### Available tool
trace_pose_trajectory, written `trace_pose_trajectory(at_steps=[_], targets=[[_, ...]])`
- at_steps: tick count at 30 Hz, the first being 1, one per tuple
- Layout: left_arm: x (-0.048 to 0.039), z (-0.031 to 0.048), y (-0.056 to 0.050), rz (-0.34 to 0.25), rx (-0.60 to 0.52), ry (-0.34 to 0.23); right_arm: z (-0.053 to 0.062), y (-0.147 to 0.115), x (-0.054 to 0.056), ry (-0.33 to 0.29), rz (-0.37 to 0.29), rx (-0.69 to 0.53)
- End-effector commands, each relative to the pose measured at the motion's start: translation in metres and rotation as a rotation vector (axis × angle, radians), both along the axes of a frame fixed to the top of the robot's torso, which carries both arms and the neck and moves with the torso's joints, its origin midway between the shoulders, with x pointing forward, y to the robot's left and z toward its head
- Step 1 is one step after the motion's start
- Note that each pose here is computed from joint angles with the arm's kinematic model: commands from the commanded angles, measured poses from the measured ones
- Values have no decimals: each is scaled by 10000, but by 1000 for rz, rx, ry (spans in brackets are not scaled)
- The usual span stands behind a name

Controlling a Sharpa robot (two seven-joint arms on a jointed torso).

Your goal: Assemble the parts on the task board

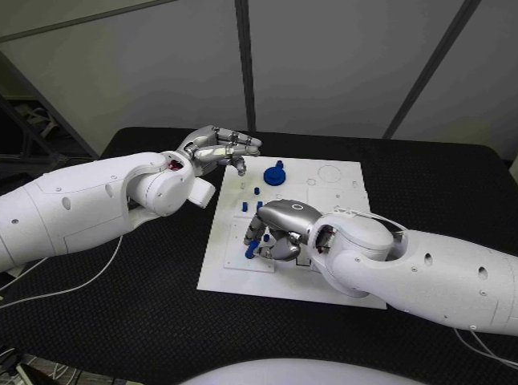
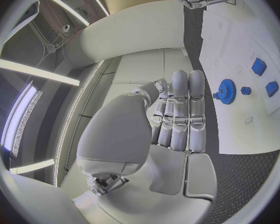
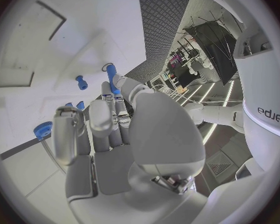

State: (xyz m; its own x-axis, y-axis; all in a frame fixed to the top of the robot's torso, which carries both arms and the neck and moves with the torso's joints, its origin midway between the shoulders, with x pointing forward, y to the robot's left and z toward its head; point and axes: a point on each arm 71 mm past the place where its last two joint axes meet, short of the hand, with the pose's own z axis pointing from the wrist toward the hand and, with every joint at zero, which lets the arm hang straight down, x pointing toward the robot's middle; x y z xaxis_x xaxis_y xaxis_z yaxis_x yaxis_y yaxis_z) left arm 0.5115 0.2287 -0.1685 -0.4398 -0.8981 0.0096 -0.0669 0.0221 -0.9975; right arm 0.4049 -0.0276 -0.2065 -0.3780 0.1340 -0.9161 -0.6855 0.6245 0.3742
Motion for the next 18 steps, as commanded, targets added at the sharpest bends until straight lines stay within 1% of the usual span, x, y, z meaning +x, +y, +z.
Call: trace_pose_trajectory(at_steps=[1, 9, 18], targets=[[-1, 7, -12, -11, -12, 5, -6, 8, 2, -40, 9, -46], [-3, 6, -2, -9, -10, 6, -4, -3, 11, -86, -11, -78], [0, 4, 12, -7, -9, 7, -6, 27, -22, -86, 5, -98]])
